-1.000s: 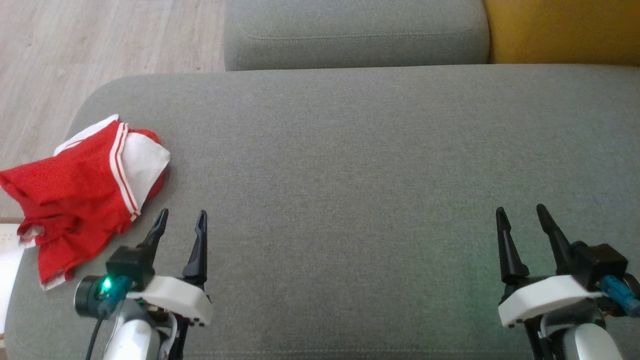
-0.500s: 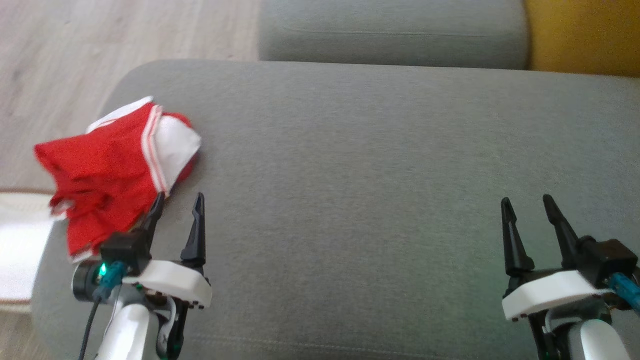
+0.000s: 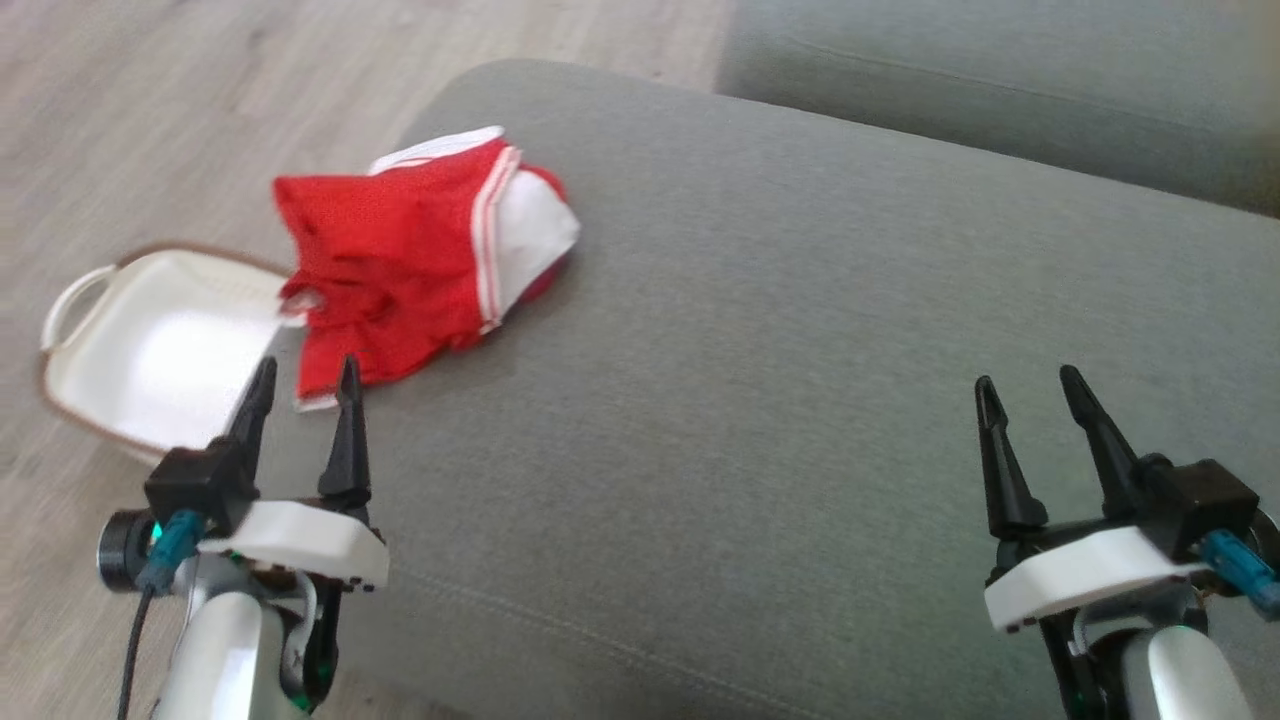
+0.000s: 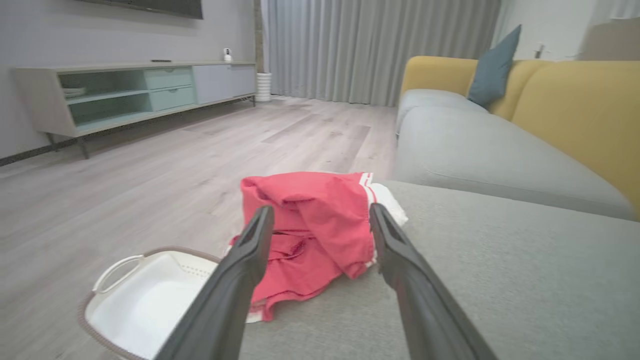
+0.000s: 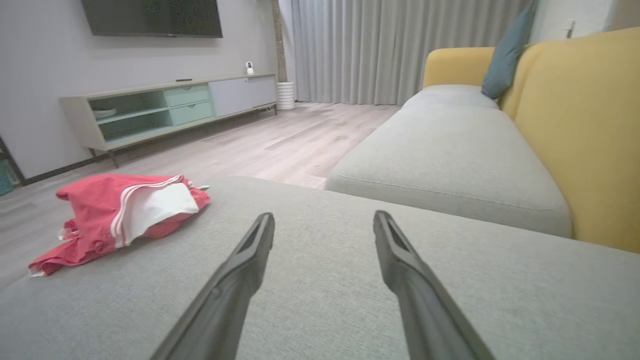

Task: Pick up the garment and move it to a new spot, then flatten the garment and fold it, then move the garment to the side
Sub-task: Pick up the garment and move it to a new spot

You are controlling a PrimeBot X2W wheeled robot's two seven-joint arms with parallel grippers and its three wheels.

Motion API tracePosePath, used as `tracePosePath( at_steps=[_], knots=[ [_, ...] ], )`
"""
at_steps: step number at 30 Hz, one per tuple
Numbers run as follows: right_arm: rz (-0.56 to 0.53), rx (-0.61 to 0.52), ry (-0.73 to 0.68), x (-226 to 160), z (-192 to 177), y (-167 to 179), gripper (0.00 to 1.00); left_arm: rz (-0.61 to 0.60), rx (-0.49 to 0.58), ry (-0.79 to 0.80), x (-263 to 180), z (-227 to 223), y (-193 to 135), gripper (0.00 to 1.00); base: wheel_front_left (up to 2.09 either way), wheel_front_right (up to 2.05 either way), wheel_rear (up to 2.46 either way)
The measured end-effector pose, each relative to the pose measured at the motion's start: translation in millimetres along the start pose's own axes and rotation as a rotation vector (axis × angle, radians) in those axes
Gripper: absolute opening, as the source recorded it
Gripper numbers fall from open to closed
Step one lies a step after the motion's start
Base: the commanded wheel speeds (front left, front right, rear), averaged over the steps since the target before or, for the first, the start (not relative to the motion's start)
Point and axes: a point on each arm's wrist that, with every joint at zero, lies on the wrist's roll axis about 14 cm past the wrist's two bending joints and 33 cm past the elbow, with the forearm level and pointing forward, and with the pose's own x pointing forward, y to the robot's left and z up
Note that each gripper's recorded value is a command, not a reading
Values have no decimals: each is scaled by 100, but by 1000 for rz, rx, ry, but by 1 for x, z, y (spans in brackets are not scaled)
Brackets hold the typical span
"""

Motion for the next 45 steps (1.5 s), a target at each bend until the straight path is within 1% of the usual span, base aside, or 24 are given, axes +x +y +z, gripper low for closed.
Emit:
tracePosePath(
  at_steps=[6,9,13,16,19,23,27,30,34,39,40,41,45],
  knots=[
    [62,3,8,13,-2,19,100,61,8,-3,-10,2,20,100,0,0,0],
    [68,4,14,16,-4,20,100,76,17,2,-10,1,25,100,0,0,0],
    [68,5,20,19,-6,19,100,81,19,8,-7,0,25,100,0,0,0],
    [64,2,27,26,-6,15,100,57,22,33,-2,-8,19,100,0,0,0],
    [61,-17,40,36,-10,10,100,43,30,70,14,-18,14,100,0,0,0],
    [57,-29,58,54,-16,-1,100,23,14,107,57,-28,6,100,0,0,0],
    [47,-44,86,71,-29,-17,100,1,-2,197,96,-54,0,100,0,0,0],
    [42,-37,117,79,-44,-26,100,0,-9,300,116,-81,-2,100,0,0,0],
    [37,-30,161,84,-64,-36,100,14,-7,440,132,-113,3,100,0,0,0],
    [22,-18,186,85,-77,-44,100,35,-1,582,139,-142,7,100,0,0,0],
    [19,-18,190,85,-79,-45,100,35,-3,586,141,-143,7,43,0,0,0],
    [16,-17,193,84,-80,-46,100,36,-4,574,145,-142,7,0,0,0,0],
    [5,-21,189,83,-77,-50,100,33,14,468,161,-121,11,0,0,0,0]
  ],
)
